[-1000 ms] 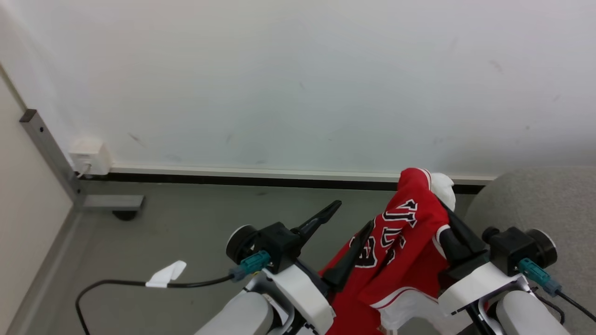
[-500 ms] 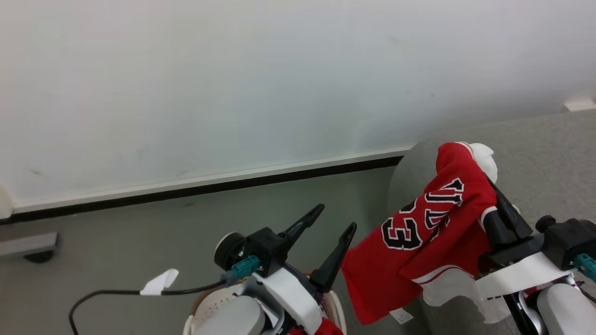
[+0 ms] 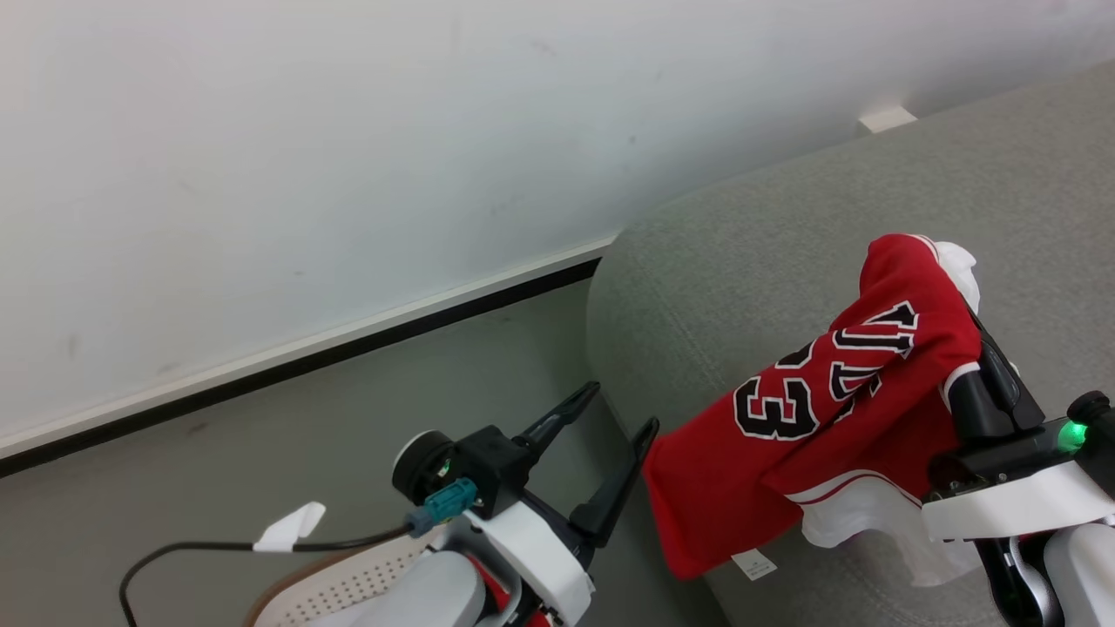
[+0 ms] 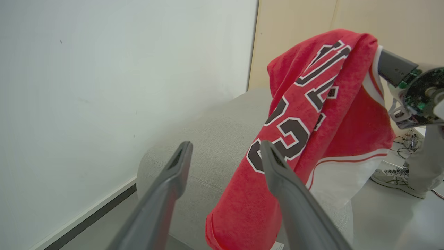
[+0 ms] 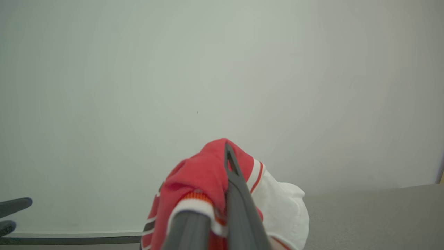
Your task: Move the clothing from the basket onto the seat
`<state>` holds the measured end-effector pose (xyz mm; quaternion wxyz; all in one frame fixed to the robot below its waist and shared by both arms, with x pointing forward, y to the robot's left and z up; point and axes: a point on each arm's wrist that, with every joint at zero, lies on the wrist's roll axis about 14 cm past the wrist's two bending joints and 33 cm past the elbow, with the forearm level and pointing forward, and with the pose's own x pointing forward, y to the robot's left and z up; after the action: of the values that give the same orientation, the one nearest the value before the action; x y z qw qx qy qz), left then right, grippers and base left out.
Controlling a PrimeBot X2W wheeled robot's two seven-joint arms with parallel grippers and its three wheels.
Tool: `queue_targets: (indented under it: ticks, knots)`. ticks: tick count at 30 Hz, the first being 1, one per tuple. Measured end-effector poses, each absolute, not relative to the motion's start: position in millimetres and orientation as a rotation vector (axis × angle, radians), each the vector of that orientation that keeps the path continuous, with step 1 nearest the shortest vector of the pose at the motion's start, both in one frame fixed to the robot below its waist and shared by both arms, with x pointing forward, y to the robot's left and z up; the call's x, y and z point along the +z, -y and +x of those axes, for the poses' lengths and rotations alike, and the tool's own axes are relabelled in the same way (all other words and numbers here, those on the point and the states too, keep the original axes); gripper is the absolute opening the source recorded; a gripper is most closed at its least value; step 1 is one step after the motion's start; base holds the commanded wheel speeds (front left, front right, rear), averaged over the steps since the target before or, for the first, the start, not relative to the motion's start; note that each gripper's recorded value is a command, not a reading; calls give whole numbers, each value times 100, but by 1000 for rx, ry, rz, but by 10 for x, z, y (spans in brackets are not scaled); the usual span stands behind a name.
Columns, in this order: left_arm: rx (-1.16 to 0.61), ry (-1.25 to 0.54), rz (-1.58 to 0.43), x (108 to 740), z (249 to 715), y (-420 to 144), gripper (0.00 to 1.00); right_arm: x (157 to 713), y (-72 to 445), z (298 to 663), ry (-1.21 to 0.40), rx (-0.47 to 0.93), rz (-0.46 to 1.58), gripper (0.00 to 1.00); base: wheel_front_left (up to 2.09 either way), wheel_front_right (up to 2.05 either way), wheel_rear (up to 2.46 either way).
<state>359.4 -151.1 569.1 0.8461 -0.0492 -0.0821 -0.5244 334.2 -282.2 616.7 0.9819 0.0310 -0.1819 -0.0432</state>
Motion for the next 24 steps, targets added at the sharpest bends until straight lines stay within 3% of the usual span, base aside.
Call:
queue_targets:
  ticks: [13, 24]
  knots:
    - [-1186, 150, -124, 5577, 3539, 1741, 100, 6133, 3057, 3215, 346, -167, 43, 0, 0, 0, 0]
    - [-1144, 137, -119, 5479, 3697, 1591, 100, 6286, 3220, 3731, 300, -129, -20, 0, 0, 0, 0]
